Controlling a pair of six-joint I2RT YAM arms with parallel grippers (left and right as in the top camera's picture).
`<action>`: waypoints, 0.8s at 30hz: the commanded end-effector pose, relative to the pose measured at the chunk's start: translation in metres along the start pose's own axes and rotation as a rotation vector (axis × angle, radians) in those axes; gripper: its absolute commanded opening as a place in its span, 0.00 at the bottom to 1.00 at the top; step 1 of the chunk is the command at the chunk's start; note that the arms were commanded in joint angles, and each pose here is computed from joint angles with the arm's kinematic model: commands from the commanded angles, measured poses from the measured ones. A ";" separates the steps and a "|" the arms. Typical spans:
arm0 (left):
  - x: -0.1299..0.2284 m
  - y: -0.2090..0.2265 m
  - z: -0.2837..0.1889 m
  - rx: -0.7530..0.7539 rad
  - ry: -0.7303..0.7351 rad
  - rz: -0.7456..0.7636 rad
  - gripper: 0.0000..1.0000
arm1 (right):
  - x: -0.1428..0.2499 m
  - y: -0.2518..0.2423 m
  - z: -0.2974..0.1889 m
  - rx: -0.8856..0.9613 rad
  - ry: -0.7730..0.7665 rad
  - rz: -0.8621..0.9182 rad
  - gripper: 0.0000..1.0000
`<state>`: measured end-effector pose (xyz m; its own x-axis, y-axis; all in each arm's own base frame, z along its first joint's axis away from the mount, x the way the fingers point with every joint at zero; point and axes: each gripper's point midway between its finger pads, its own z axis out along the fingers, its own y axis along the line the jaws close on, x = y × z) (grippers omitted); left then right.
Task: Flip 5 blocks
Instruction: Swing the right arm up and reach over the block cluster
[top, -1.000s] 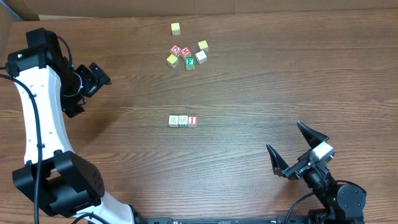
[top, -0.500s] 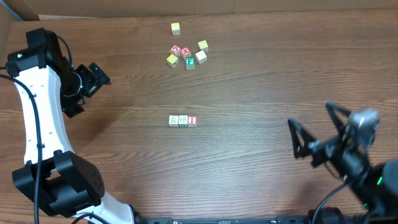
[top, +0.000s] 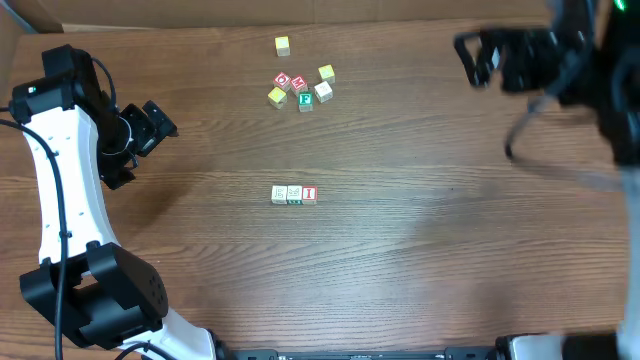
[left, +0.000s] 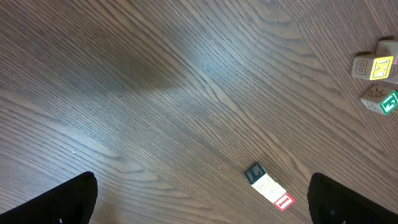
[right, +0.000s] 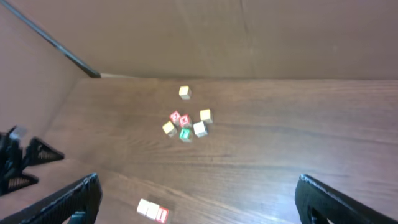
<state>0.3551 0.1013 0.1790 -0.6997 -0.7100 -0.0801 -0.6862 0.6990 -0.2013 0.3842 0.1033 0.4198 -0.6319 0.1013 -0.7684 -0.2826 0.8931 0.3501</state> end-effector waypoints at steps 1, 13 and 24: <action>-0.002 -0.003 -0.009 0.012 -0.026 0.006 1.00 | -0.008 0.003 0.047 -0.035 0.055 0.026 1.00; -0.002 -0.003 -0.009 0.012 -0.026 0.006 1.00 | 0.058 0.026 0.258 -0.025 0.207 -0.063 1.00; -0.002 -0.003 -0.009 0.012 -0.026 0.006 1.00 | 0.134 0.037 0.367 -0.034 0.266 -0.120 0.76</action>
<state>0.3550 0.1011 0.1790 -0.6998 -0.7100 -0.0794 -0.6862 0.6989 -0.2018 0.5408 0.3193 0.1447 -0.7584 -0.1475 -0.6349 -0.4260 0.8495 0.3114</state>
